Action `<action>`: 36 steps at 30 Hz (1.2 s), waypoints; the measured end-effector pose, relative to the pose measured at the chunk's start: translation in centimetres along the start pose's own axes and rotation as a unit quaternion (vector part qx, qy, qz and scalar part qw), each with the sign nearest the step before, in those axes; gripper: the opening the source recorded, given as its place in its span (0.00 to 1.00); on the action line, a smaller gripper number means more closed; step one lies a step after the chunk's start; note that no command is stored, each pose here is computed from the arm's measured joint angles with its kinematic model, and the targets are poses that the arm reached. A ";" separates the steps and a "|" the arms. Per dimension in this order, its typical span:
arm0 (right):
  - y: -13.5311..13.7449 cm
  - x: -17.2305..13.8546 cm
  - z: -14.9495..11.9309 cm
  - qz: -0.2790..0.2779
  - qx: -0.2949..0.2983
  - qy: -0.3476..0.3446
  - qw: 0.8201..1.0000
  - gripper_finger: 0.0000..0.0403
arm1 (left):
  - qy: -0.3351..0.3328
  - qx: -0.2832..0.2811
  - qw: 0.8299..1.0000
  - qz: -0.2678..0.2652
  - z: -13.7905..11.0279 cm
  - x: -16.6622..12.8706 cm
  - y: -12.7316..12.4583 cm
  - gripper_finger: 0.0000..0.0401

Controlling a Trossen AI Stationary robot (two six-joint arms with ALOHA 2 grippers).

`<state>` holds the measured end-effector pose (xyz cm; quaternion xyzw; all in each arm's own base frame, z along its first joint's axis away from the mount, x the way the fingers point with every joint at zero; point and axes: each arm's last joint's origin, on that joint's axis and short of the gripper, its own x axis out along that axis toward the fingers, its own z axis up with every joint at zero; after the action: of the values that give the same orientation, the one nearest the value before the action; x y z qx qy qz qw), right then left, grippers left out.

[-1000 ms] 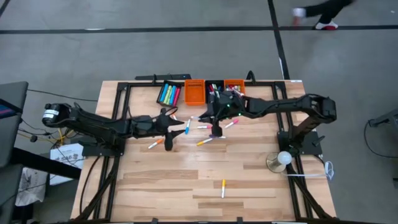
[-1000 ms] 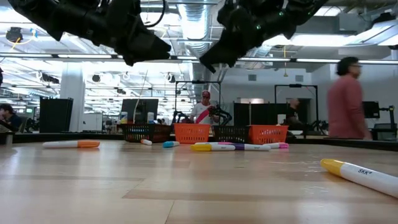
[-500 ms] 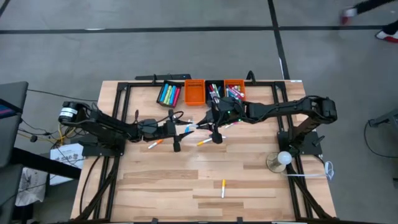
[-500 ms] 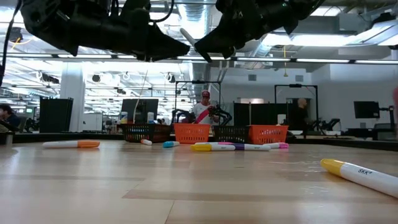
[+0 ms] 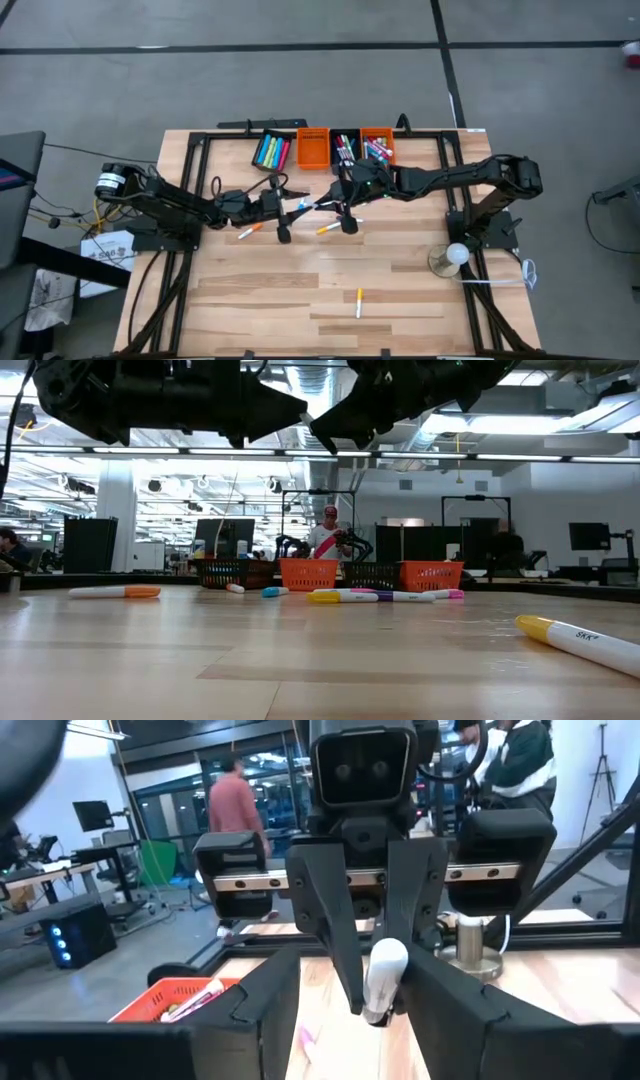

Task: Pick & Place Markers
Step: Put the small black highlighter pen into the left orange basket

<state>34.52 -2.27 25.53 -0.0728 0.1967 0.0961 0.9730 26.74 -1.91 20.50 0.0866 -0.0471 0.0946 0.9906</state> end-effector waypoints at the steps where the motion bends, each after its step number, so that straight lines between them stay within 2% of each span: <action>1: 0.0 0.0 0.0 0.000 0.000 -0.001 1.000 0.08 | -0.002 -0.001 1.000 0.000 0.0 0.0 0.0 0.42; 7: 0.0 0.0 0.0 -0.001 0.000 -0.002 1.000 0.09 | -0.003 -0.002 1.000 0.000 0.1 0.0 0.0 0.37; 15: -0.1 0.0 0.0 -0.005 -0.003 -0.002 1.000 0.10 | -0.004 -0.003 1.000 -0.004 0.1 0.0 0.0 0.07; 25: -0.4 -0.1 0.1 -0.011 -0.024 -0.010 1.000 0.12 | -0.005 0.022 1.000 0.003 0.1 0.0 0.1 0.10; 28: -0.5 -0.1 0.1 -0.037 -0.023 -0.001 0.999 0.13 | -0.003 0.029 1.000 0.008 0.0 0.1 0.3 0.08; 31: -0.7 -0.1 -0.2 -0.074 -0.013 0.021 0.997 0.17 | 0.004 0.033 0.999 0.020 -0.2 0.2 0.9 0.09; 36: -0.8 -0.2 -0.8 -0.097 -0.002 0.057 0.994 0.29 | 0.009 0.036 0.999 0.040 -0.4 0.5 2.2 0.09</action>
<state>34.21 -3.18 24.91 -0.0992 0.2437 -0.0025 0.9647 26.82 0.36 20.49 0.1191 -0.0384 0.1371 0.9826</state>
